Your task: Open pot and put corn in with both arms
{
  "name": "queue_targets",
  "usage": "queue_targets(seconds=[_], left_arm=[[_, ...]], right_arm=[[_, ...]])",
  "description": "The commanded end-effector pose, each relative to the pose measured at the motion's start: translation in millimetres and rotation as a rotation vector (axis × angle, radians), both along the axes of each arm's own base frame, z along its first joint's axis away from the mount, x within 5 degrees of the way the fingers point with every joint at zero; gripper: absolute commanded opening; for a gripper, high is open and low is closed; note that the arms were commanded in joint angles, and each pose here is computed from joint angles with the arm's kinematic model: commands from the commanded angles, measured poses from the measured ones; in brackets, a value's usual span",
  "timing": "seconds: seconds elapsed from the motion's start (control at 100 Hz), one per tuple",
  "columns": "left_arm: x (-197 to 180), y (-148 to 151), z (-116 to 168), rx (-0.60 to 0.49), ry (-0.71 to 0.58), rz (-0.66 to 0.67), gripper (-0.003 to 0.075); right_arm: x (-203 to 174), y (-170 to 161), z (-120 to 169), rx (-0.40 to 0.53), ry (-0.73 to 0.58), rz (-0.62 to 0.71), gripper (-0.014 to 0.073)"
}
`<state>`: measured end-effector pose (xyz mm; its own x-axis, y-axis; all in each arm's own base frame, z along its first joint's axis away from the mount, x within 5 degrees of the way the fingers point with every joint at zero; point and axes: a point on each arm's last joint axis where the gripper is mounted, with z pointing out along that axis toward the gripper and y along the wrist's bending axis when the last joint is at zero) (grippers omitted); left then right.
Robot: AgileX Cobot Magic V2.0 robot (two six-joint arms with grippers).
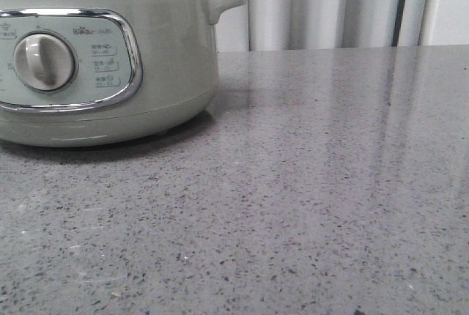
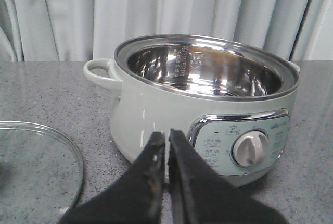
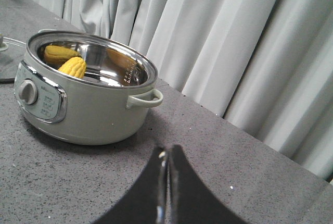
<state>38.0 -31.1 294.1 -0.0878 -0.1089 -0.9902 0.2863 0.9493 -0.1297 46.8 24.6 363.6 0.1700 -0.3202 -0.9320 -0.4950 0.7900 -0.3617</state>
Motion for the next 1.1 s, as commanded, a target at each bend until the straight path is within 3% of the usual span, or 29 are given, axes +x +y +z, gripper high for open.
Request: queue_targets(seconds=[0.0,0.58,0.69,0.78,0.89,1.09], left_arm=[[0,2,12,-0.056,-0.055,0.016,-0.0020],[0,2,12,-0.054,-0.057,0.017,-0.0020],[3,10,11,-0.004,-0.117,0.111,-0.0020],[5,18,-5,0.070,-0.152,0.186,-0.0020],[7,27,-33,0.050,-0.209,0.267,-0.0020],[15,26,-81,0.067,-0.143,0.222,-0.0020]], right_arm=[[-1,0,14,0.033,-0.096,0.003,-0.0064],[-1,0,14,0.033,-0.096,0.003,-0.0064],[-1,0,14,0.033,-0.096,0.003,-0.0064],[-1,0,14,0.033,-0.096,0.003,-0.0064],[-1,0,14,0.033,-0.096,0.003,-0.0064],[-1,0,14,0.033,-0.096,0.003,-0.0064]])
